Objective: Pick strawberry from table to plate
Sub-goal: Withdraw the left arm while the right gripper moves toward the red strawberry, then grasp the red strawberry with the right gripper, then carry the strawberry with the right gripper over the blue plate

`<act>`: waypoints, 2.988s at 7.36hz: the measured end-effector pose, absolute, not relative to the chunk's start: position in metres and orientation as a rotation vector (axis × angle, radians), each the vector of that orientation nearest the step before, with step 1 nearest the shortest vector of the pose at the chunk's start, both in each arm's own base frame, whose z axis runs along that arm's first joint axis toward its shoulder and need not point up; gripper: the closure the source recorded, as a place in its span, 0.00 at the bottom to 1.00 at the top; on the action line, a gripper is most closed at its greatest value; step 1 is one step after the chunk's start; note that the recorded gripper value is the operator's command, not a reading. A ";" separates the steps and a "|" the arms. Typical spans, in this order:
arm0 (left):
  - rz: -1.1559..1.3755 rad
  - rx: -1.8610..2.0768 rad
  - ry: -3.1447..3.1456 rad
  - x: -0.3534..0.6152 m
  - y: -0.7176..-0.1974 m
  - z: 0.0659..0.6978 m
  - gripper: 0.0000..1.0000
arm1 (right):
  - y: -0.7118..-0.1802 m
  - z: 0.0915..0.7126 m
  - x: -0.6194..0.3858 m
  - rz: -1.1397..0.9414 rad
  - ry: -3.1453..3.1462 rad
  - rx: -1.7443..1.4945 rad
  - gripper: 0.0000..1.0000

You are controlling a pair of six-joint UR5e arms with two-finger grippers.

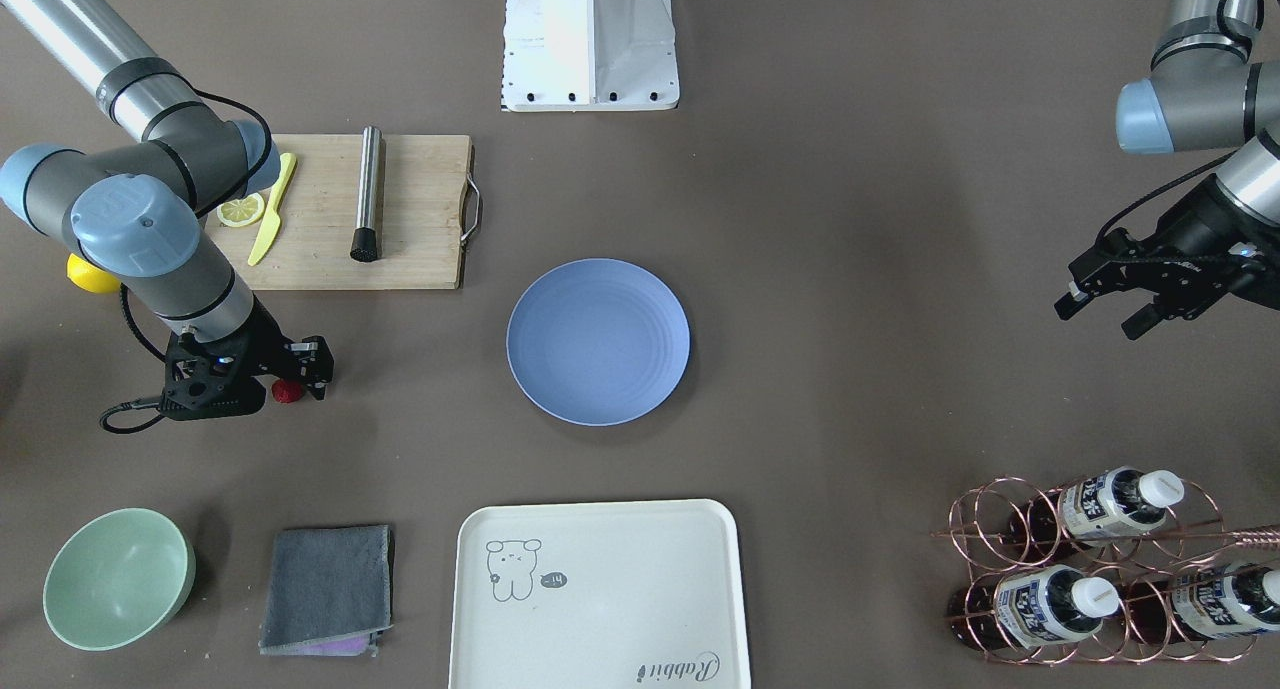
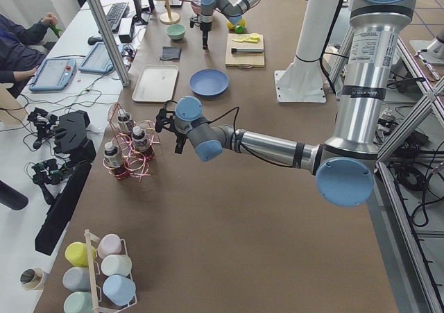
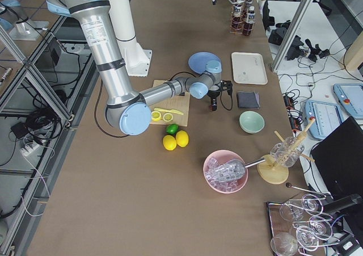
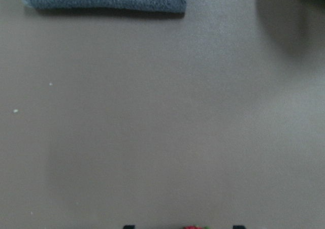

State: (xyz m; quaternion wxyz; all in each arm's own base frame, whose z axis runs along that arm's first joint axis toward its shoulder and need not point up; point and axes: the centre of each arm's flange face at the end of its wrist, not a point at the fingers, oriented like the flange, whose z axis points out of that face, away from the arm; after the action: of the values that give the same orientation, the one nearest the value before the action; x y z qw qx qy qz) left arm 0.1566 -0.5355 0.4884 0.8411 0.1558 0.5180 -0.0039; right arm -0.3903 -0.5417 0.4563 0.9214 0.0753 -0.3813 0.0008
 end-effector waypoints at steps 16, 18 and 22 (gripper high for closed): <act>0.052 0.274 0.817 -0.015 -0.509 0.570 0.02 | -0.439 0.203 -0.573 0.175 -0.850 0.112 1.00; 0.046 0.270 0.812 -0.022 -0.498 0.577 0.02 | -0.443 0.187 -0.612 0.186 -0.828 0.122 1.00; 0.042 0.264 0.811 -0.024 -0.485 0.582 0.02 | -0.479 0.195 -0.628 0.193 -0.815 0.156 1.00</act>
State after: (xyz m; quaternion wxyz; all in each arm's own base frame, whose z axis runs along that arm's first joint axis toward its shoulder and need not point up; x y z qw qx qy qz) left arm -0.0244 -0.4851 0.5820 0.9102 0.1281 0.3934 0.0205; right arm -0.6275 -0.4795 0.1948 0.9106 0.0755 -0.3954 0.0938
